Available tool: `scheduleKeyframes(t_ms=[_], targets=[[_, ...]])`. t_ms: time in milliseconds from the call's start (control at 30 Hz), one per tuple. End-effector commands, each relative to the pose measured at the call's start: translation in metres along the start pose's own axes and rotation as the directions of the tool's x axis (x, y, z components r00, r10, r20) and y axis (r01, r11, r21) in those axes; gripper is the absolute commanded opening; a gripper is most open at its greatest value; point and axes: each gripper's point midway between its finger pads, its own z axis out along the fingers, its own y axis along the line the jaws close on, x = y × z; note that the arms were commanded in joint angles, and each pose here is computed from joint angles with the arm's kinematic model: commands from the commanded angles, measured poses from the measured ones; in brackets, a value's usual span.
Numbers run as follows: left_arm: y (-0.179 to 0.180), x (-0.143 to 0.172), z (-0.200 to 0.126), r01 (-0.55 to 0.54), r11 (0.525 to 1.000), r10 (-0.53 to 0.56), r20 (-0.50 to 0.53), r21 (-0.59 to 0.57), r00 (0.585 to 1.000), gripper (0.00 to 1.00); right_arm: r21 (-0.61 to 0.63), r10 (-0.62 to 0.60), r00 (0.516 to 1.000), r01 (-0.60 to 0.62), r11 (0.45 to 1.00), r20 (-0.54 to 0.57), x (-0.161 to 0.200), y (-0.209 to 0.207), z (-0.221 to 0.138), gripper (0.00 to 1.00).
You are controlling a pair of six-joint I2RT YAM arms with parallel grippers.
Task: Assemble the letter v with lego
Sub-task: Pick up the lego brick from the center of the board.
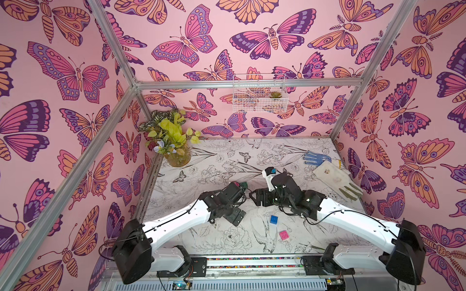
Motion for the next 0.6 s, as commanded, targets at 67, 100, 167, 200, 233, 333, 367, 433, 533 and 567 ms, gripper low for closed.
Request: scheduleKeyframes(t_ms=[67,100,167,200,233,333,367,433,533,567], targets=[[0.016,-0.06,-0.065,0.341,0.936,-0.349,0.361,0.087,0.865,1.0,0.638,0.158,0.945,0.066,0.767,-0.288,0.132,-0.171,-0.055,0.87],[0.015,-0.057,-0.065,0.343,0.935,-0.351,0.362,0.091,0.863,1.0,0.641,0.177,0.942,0.049,0.766,-0.283,0.138,-0.174,-0.059,0.87],[0.019,-0.049,-0.064,0.37,0.926,-0.372,0.348,0.075,0.861,1.0,0.66,0.209,0.93,0.045,0.75,-0.302,0.15,-0.18,-0.068,0.87],[0.022,-0.045,-0.063,0.387,0.92,-0.384,0.339,0.062,0.859,1.0,0.678,0.223,0.922,0.054,0.733,-0.316,0.157,-0.185,-0.074,0.87],[0.022,-0.043,-0.062,0.389,0.92,-0.384,0.33,0.054,0.862,1.0,0.688,0.234,0.912,0.069,0.722,-0.337,0.164,-0.188,-0.079,0.87],[0.029,-0.038,-0.057,0.408,0.913,-0.39,0.316,0.008,0.865,1.0,0.703,0.241,0.886,0.123,0.7,-0.395,0.175,-0.191,-0.092,0.86],[0.029,-0.038,-0.055,0.408,0.913,-0.387,0.312,0.0,0.868,1.0,0.701,0.241,0.882,0.129,0.702,-0.404,0.176,-0.19,-0.093,0.86],[0.027,-0.039,-0.051,0.401,0.916,-0.382,0.3,-0.005,0.874,1.0,0.698,0.241,0.881,0.129,0.705,-0.407,0.176,-0.188,-0.091,0.87],[0.024,-0.042,-0.047,0.392,0.92,-0.375,0.285,-0.003,0.882,1.0,0.684,0.23,0.89,0.117,0.72,-0.394,0.175,-0.185,-0.087,0.87],[0.024,-0.042,-0.047,0.396,0.918,-0.378,0.285,-0.005,0.881,1.0,0.67,0.218,0.895,0.113,0.734,-0.389,0.174,-0.182,-0.084,0.87]])
